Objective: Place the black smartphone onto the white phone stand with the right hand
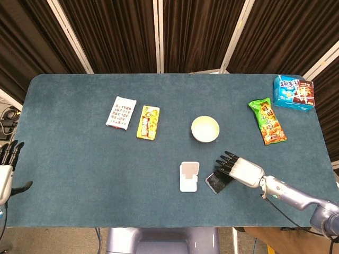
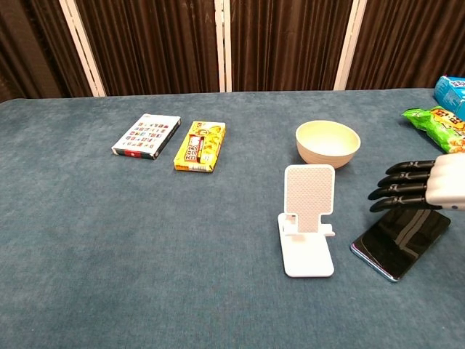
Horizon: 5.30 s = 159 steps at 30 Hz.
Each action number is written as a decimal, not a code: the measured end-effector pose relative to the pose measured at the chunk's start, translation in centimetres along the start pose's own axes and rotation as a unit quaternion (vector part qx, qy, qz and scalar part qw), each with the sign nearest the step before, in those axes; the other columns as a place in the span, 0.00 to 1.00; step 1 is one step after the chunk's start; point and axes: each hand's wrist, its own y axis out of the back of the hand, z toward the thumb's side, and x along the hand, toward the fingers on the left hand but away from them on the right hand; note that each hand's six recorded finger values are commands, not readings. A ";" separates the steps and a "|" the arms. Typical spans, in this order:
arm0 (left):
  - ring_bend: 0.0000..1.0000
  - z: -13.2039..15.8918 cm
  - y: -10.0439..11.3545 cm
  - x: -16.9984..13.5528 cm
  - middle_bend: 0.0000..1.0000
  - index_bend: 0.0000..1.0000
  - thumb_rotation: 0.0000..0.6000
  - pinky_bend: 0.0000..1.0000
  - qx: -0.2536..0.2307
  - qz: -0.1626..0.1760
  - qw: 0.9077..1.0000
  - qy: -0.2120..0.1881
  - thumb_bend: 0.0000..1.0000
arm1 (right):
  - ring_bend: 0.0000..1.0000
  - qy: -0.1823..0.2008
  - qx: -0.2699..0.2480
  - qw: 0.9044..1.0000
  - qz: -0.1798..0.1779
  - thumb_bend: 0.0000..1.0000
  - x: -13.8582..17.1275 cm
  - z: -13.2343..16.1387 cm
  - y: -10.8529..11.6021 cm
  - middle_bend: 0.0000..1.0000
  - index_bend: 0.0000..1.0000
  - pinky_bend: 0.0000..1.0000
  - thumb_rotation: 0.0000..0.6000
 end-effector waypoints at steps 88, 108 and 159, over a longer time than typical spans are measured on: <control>0.00 -0.9 -0.2 0.7 0.00 0.00 1.00 0.00 -0.011 -0.012 1.000 0.017 0.00 | 0.31 0.044 0.578 0.786 -0.215 0.45 -3.2 6.9 14.7 0.52 0.55 0.21 1.00; 0.00 -1.1 -0.4 1.0 0.00 0.00 1.00 0.00 -0.010 -0.016 1.000 0.021 0.00 | 0.29 0.068 0.601 0.770 -0.203 0.45 -5.6 8.2 14.5 0.52 0.55 0.19 1.00; 0.00 -0.8 -0.3 0.8 0.00 0.00 1.00 0.00 -0.008 -0.015 1.000 0.016 0.00 | 0.00 0.048 0.563 0.800 -0.202 0.39 -4.2 8.9 13.4 0.00 0.14 0.04 1.00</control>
